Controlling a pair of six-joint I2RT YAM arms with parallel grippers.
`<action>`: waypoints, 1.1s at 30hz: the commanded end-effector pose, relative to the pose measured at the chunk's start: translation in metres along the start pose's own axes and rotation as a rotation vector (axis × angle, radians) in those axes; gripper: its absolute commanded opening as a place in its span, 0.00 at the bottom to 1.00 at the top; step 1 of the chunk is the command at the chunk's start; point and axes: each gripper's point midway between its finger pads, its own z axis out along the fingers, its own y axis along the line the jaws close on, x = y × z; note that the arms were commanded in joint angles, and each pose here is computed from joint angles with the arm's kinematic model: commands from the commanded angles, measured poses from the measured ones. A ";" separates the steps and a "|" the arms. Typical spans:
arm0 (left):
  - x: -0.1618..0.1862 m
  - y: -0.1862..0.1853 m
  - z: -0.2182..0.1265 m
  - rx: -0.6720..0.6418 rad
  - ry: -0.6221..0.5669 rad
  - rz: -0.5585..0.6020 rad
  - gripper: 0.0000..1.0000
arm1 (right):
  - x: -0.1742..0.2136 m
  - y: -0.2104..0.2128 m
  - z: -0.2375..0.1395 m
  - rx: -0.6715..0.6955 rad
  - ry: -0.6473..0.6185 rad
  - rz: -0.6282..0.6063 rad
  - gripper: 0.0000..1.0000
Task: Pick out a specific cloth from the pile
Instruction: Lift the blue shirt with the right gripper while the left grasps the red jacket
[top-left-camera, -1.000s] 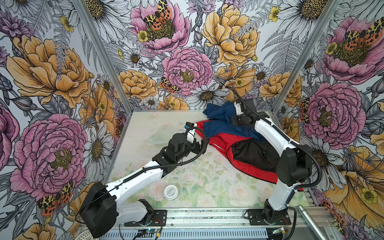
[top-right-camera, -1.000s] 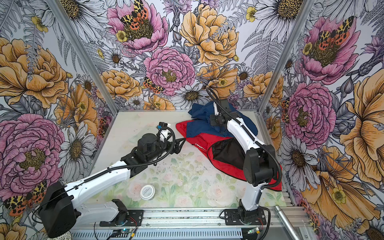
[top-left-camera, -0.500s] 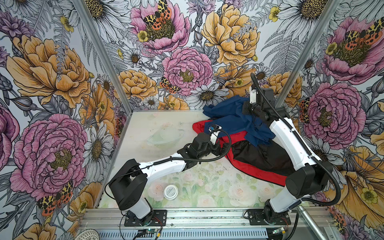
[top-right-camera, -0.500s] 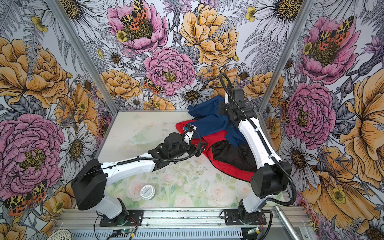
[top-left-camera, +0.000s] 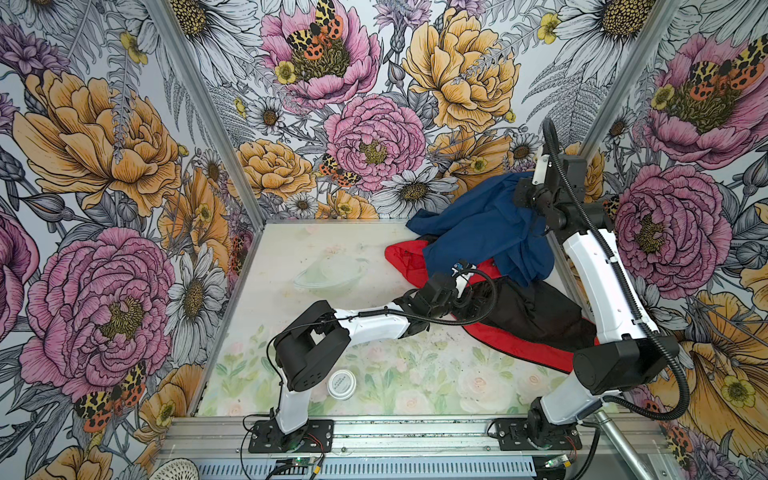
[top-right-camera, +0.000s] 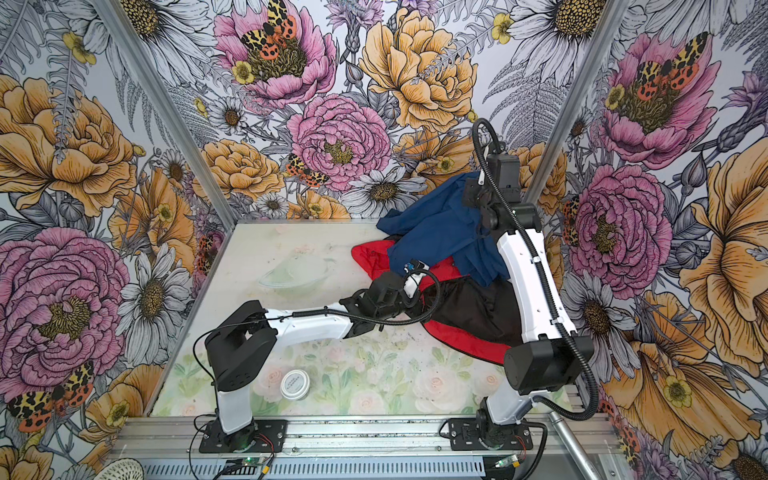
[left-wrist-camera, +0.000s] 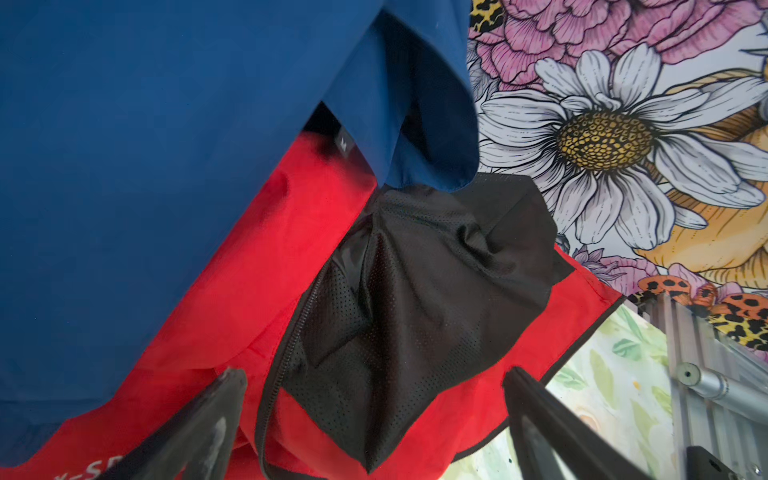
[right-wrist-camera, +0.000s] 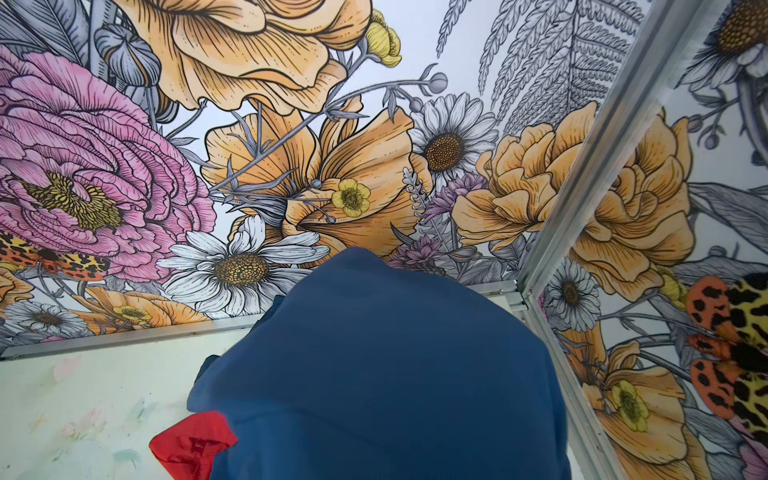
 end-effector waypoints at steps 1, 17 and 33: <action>-0.004 0.005 0.008 -0.031 -0.020 -0.039 0.98 | -0.068 -0.020 -0.041 0.065 -0.217 0.020 0.00; 0.032 0.031 0.071 -0.040 0.046 -0.129 0.75 | -0.083 -0.014 -0.052 0.029 -0.253 0.005 0.00; 0.017 0.063 0.058 -0.107 0.000 -0.150 0.00 | -0.067 -0.013 -0.041 0.026 -0.210 -0.010 0.00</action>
